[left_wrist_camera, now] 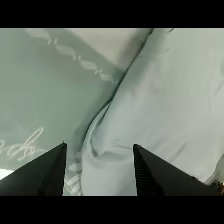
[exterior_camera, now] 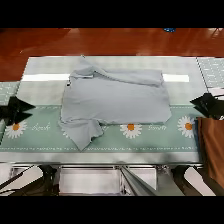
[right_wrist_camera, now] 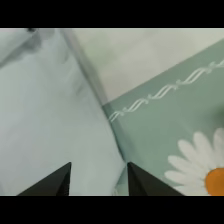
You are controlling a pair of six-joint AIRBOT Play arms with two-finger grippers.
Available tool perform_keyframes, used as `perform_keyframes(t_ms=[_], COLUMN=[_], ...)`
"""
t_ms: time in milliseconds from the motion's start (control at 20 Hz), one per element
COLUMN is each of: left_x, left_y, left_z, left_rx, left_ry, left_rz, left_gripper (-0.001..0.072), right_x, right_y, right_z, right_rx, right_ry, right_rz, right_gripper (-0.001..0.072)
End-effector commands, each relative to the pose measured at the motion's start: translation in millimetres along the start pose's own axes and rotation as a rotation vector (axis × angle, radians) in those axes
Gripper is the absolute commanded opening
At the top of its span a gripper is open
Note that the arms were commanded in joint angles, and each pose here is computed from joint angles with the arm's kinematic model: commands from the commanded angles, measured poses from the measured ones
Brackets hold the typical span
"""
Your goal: Fold the shirts.
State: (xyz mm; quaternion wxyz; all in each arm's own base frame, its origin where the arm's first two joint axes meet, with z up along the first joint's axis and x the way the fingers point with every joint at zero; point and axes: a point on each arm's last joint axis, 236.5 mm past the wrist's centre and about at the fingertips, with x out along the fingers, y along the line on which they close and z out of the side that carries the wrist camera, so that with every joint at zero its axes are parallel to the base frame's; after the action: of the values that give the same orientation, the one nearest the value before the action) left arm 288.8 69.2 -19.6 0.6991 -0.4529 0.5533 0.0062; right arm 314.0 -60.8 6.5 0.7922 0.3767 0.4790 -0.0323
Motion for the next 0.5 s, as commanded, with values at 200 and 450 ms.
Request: perform_keyframes(t_ms=[200,450], left_x=[40.0,86.8], left_y=[26.3,11.6], left_z=[-59.1,-71.2], left_rx=[-0.103,-0.064], left_ry=[0.127,0.188], left_rz=[0.027,0.03], left_gripper=[0.051,0.0509], right_x=[3.0,3.0], right_y=[16.7,16.7], right_z=[-31.5,-31.8], right_rx=[-0.016,-0.022], right_ry=[0.027,0.028], right_rz=[0.096,0.096], right_gripper=[0.0402,0.0402])
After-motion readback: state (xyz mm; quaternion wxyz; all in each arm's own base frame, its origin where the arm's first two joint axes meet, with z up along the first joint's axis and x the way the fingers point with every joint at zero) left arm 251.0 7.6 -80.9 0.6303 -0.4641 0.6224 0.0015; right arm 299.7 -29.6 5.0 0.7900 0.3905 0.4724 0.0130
